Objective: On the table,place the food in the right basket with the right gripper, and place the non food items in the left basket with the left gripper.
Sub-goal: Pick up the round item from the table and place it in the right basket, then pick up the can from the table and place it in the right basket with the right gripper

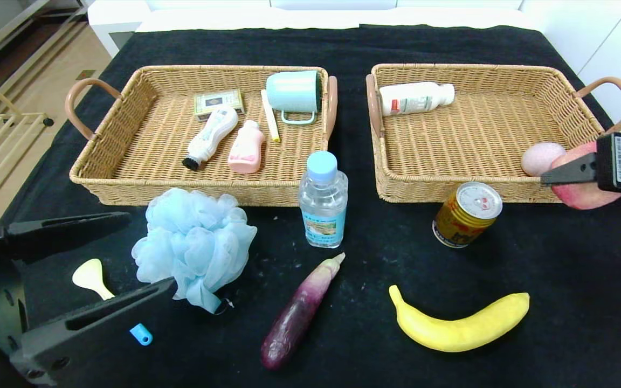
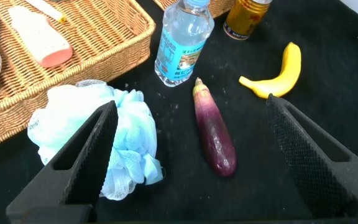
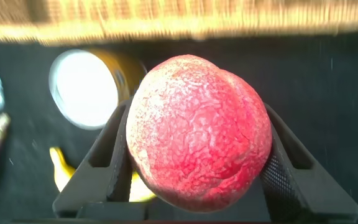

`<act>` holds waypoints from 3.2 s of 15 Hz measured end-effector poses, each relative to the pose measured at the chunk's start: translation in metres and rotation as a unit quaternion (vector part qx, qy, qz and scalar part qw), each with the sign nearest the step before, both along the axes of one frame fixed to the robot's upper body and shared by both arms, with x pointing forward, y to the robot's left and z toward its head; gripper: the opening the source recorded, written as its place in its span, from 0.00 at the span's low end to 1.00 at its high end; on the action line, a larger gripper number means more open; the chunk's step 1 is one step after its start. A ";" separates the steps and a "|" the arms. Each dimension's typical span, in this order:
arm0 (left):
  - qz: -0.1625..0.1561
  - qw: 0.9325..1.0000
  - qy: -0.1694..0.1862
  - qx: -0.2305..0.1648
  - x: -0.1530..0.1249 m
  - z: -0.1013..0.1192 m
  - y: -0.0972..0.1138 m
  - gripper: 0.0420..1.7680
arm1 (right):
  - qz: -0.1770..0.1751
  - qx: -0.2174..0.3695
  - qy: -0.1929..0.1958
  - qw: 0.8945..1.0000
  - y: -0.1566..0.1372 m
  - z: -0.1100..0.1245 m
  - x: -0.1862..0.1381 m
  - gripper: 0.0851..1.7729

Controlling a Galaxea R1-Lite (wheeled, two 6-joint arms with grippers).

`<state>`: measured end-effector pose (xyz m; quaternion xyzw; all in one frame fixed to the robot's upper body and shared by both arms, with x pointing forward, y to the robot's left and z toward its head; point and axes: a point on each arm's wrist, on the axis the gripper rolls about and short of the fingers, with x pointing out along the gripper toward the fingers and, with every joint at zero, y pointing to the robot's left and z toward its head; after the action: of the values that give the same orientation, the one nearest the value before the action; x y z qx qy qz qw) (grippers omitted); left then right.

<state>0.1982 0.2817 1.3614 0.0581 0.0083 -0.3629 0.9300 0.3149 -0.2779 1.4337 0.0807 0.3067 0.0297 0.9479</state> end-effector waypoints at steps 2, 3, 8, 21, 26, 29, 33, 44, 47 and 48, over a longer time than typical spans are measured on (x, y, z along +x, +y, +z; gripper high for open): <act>0.000 1.000 0.000 0.000 0.000 0.000 0.000 0.97 | 0.000 0.002 -0.012 1.000 0.004 0.006 0.017 0.65; 0.000 1.000 0.000 0.000 0.000 0.000 0.000 0.97 | -0.002 0.003 -0.021 1.000 0.006 0.008 0.027 0.65; 0.000 1.000 -0.005 -0.002 -0.002 0.002 0.001 0.97 | -0.023 0.022 -0.116 0.993 0.011 0.008 0.088 0.65; 0.000 1.000 -0.011 0.003 -0.003 0.002 0.001 0.97 | -0.054 0.015 -0.188 0.981 -0.001 -0.033 0.169 0.65; 0.000 1.000 -0.012 0.002 -0.003 0.002 0.001 0.97 | -0.055 0.013 -0.183 0.981 0.000 -0.035 0.169 0.71; 0.000 1.000 -0.012 0.002 -0.003 0.002 0.001 0.97 | -0.056 0.005 -0.183 0.981 0.001 -0.035 0.168 0.79; -0.002 1.000 -0.012 0.001 -0.003 0.002 0.001 0.97 | -0.051 0.002 -0.181 0.982 0.003 -0.032 0.162 0.85; 0.000 1.000 -0.013 0.002 -0.004 0.002 0.002 0.97 | 0.030 -0.002 -0.122 0.992 0.033 0.001 0.057 0.94; 0.000 1.000 -0.013 0.001 -0.004 0.002 0.002 0.97 | 0.059 -0.009 -0.098 0.993 0.038 0.004 0.017 0.94; 0.000 1.000 -0.013 0.002 -0.004 0.002 0.002 0.97 | 0.060 -0.016 -0.091 0.994 0.039 0.004 0.007 0.95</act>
<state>0.1941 0.2833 1.3638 0.0642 -0.0030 -0.3623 0.9299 0.3217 -0.2394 1.4380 0.0437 0.2243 0.0890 0.9695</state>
